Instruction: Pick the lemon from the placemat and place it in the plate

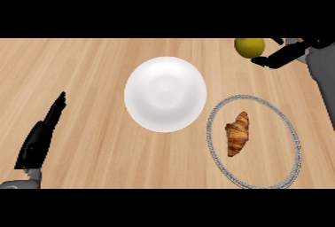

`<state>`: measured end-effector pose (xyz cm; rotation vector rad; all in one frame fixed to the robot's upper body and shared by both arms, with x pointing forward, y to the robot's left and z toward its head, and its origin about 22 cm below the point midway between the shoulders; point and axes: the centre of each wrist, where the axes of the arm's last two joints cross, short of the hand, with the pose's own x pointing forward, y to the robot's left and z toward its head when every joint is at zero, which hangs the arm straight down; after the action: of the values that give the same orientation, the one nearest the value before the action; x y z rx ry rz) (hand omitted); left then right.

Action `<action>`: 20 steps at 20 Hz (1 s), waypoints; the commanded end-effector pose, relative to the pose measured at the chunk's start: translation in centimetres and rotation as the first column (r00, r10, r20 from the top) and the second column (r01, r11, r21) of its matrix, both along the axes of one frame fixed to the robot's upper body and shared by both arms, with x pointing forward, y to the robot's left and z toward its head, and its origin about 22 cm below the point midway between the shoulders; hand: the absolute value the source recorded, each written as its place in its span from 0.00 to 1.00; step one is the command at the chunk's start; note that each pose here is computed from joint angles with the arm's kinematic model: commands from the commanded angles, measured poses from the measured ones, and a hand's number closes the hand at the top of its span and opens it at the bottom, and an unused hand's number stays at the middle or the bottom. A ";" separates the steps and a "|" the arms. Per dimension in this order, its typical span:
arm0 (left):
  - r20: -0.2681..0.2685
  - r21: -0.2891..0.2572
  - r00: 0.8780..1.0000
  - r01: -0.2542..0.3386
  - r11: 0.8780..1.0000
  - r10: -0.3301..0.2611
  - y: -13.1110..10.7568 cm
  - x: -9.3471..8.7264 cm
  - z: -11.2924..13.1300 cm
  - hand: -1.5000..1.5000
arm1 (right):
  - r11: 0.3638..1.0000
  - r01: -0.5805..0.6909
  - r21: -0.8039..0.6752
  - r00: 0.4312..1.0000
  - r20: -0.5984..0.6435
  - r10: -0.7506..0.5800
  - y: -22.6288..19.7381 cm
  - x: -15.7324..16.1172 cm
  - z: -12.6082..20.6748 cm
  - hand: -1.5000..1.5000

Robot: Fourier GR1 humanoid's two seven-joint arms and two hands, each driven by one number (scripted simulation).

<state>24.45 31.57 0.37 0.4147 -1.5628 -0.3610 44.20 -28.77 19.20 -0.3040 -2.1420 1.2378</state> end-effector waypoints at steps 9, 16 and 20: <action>-0.009 -0.003 0.999 -0.049 0.999 0.049 0.8 -1.5 1.0 0.50 | 0.975 -0.218 0.039 0.965 -0.139 0.221 14.8 2.4 -0.9 1.00; -0.017 -0.005 0.996 -0.082 0.997 0.082 0.2 -1.0 0.3 0.50 | 0.963 -0.255 -0.090 0.948 -0.219 0.231 22.0 0.9 -2.9 1.00; -0.012 0.003 0.998 -0.059 0.998 0.059 2.7 -0.7 0.1 0.50 | 0.954 -0.258 -0.155 0.943 -0.256 0.214 24.4 0.2 -4.5 1.00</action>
<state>22.76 33.04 -0.01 0.4562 -1.5280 -0.3142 45.22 -6.86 15.90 0.0307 -1.9603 1.4718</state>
